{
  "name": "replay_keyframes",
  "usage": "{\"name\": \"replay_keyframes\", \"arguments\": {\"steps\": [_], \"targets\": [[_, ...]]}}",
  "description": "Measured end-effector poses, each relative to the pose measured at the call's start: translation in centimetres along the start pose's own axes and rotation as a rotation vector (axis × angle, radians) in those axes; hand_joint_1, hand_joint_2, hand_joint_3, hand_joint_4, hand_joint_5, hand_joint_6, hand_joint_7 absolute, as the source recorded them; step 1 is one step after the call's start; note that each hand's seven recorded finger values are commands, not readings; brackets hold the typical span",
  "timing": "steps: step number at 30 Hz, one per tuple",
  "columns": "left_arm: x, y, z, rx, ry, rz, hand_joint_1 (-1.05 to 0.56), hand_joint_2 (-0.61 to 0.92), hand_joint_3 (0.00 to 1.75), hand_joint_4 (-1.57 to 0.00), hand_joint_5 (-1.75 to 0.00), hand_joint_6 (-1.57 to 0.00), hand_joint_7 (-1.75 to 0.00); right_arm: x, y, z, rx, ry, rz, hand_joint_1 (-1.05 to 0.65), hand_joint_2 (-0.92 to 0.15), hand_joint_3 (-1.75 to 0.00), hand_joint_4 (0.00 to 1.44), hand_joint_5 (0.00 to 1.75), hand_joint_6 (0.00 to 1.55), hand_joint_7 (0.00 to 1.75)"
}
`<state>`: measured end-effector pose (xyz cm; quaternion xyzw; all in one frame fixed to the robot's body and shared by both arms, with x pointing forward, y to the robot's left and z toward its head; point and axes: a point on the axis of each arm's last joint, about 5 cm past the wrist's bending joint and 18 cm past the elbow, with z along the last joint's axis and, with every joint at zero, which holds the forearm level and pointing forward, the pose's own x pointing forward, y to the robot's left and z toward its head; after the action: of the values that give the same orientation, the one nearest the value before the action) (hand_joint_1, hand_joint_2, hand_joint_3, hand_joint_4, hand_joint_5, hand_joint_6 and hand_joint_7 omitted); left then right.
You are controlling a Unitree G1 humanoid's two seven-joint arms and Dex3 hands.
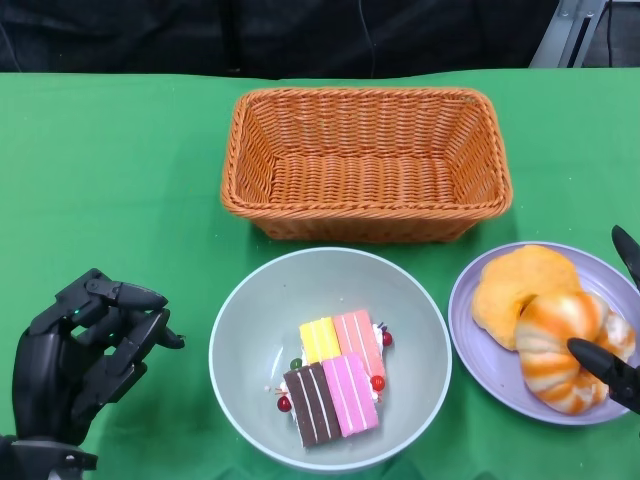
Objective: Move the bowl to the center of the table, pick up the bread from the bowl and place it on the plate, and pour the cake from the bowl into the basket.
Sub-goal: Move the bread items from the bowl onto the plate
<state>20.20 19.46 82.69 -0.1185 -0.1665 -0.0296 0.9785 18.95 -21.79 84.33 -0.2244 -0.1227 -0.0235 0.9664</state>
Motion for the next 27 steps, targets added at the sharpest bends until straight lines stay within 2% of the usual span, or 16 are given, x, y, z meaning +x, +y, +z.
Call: {"name": "replay_keyframes", "arguments": {"steps": [3,5,6,7,9,10,11,12,13,14,16,17,21,23,27], "targets": [[0.0,0.0,0.0,-0.002,0.002,0.000,-0.18,0.92,0.32,-0.81,-1.34,-0.84,-1.11,0.0,0.0,0.0,0.043,-0.002,-0.021,-0.90,-0.92,-0.34,0.08,0.02,0.13,0.02],[0.0,0.0,0.0,-0.001,0.003,-0.001,-0.19,0.92,0.32,-0.81,-1.35,-0.83,-1.11,-0.1,0.1,0.1,0.075,-0.006,-0.031,-0.72,-0.92,-0.34,0.19,0.07,0.19,0.04],[0.0,0.0,0.0,0.000,0.004,-0.001,-0.20,0.92,0.32,-0.80,-1.35,-0.83,-1.11,-0.3,0.3,0.1,0.107,-0.010,-0.052,-0.38,-0.92,-0.27,0.46,0.21,0.45,0.14],[-0.1,0.1,0.0,0.003,0.005,-0.001,-0.20,0.92,0.32,-0.80,-1.35,-0.83,-1.11,-0.4,0.5,0.2,0.156,-0.024,-0.101,-0.22,-0.92,-0.25,0.62,0.30,0.60,0.21],[-0.1,0.2,0.0,0.007,0.005,-0.002,-0.20,0.92,0.32,-0.79,-1.35,-0.83,-1.11,-0.6,1.0,0.4,0.255,-0.055,-0.208,-0.08,-0.92,-0.28,0.82,0.46,0.84,0.29],[-0.1,0.3,0.1,0.009,0.005,-0.005,-0.20,0.92,0.32,-0.79,-1.35,-0.83,-1.11,-0.7,1.2,0.5,0.298,-0.064,-0.250,-0.09,-0.90,-0.40,0.86,0.82,0.93,0.51],[-0.1,0.3,0.1,0.010,0.006,-0.008,-0.19,0.92,0.32,-0.79,-1.36,-0.83,-1.11,-0.7,1.3,0.5,0.331,-0.071,-0.278,-0.11,-0.84,-0.57,0.85,1.04,0.90,0.76],[-0.1,0.3,0.1,0.011,0.007,-0.009,-0.19,0.92,0.32,-0.79,-1.36,-0.83,-1.11,-0.8,1.4,0.6,0.359,-0.080,-0.301,-0.11,-0.78,-0.70,0.84,1.16,0.87,0.92],[-0.1,0.4,0.1,0.011,0.008,-0.009,-0.19,0.92,0.31,-0.79,-1.36,-0.83,-1.11,-0.8,1.5,0.6,0.375,-0.089,-0.315,-0.12,-0.75,-0.77,0.84,1.22,0.85,1.00],[-0.1,0.4,0.1,0.011,0.009,-0.008,-0.19,0.92,0.31,-0.79,-1.36,-0.83,-1.11,-0.8,1.3,0.8,0.392,-0.101,-0.320,-0.09,-0.66,-1.02,0.86,1.44,0.80,1.24],[-0.1,0.4,0.0,0.013,0.014,-0.008,-0.18,0.92,0.32,-0.79,-1.37,-0.84,-1.12,-0.5,0.9,1.5,0.433,-0.147,-0.318,-0.11,-0.54,-1.25,0.86,1.66,0.72,1.49],[-0.2,0.5,0.0,0.015,0.018,-0.008,-0.18,0.92,0.32,-0.79,-1.37,-0.84,-1.12,-0.5,0.6,2.0,0.457,-0.169,-0.305,-0.12,-0.50,-1.31,0.87,1.70,0.71,1.55],[-0.3,0.6,-0.1,0.015,0.031,-0.008,-0.19,0.92,0.32,-0.79,-1.38,-0.83,-1.11,-1.1,0.3,3.9,0.594,-0.183,-0.176,-0.06,-0.46,-1.37,0.90,1.74,0.75,1.57],[-0.3,0.6,-0.1,0.017,0.032,-0.008,-0.20,0.92,0.31,-0.79,-1.39,-0.84,-1.11,-1.6,0.4,4.3,0.635,-0.169,-0.111,-0.04,-0.43,-1.42,0.91,1.74,0.77,1.54],[-0.3,0.7,-0.1,0.021,0.034,-0.008,-0.19,0.92,0.32,-0.78,-1.39,-0.84,-1.11,-1.9,0.6,5.1,0.668,-0.160,-0.019,-0.01,-0.42,-1.39,0.88,1.72,0.76,1.50]]}}
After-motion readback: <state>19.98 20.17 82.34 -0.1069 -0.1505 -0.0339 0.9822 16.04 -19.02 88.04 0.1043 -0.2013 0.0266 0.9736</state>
